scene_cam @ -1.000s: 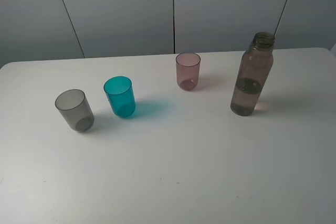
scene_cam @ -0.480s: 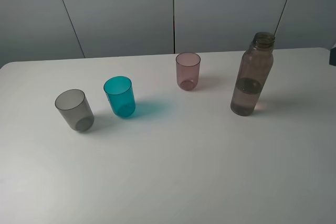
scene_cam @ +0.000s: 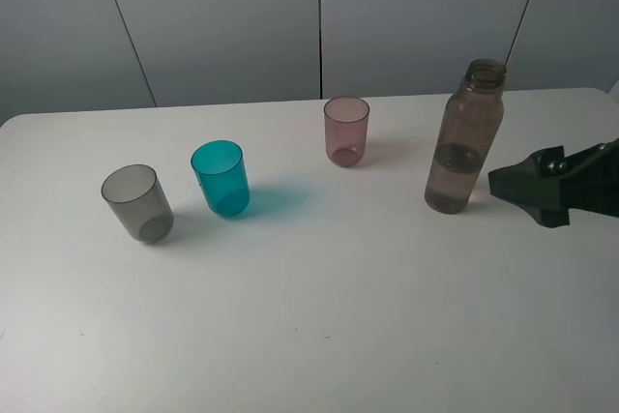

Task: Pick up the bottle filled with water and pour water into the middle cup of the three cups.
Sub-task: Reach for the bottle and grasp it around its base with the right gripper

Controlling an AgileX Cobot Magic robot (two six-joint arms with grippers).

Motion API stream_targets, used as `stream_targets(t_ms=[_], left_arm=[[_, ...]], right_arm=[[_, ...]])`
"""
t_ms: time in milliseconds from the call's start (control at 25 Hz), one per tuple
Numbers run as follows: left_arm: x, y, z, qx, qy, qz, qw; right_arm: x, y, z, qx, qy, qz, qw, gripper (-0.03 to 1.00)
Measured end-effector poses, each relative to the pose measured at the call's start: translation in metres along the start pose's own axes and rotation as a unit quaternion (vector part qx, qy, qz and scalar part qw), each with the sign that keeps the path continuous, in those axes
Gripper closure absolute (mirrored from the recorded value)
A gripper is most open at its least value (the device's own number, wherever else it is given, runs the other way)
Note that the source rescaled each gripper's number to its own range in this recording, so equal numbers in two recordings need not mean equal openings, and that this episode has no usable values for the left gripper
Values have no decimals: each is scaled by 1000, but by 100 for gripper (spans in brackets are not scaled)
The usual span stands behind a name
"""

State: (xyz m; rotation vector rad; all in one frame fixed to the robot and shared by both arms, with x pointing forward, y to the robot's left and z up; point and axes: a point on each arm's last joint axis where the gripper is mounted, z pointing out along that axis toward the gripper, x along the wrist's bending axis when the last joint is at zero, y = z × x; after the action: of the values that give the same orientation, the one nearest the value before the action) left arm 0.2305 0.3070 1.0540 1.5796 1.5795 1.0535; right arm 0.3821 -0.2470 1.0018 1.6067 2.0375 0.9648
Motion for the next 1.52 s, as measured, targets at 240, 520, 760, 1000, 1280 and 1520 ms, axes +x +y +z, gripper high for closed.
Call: stream_targets(t_ms=[240, 520, 760, 1000, 1280, 1520], left_arm=[[0, 0, 0, 0, 0, 0, 1000], [0, 0, 0, 0, 0, 0, 1000], [0, 0, 0, 0, 0, 0, 1000], [0, 0, 0, 0, 0, 0, 1000], [0, 0, 0, 0, 0, 0, 1000], [0, 0, 0, 0, 0, -2, 1000]], right_arm=[[-5, 3, 32, 17, -14, 9, 1000, -3], [-14, -16, 67, 8, -42, 19, 999, -3], [-19, -31, 80, 2, -54, -13, 998, -3], [-20, -33, 95, -6, -49, -30, 998, -3], [-17, -43, 114, -54, -18, -24, 998, -3], [-19, -51, 129, -68, -18, -11, 997, -3]])
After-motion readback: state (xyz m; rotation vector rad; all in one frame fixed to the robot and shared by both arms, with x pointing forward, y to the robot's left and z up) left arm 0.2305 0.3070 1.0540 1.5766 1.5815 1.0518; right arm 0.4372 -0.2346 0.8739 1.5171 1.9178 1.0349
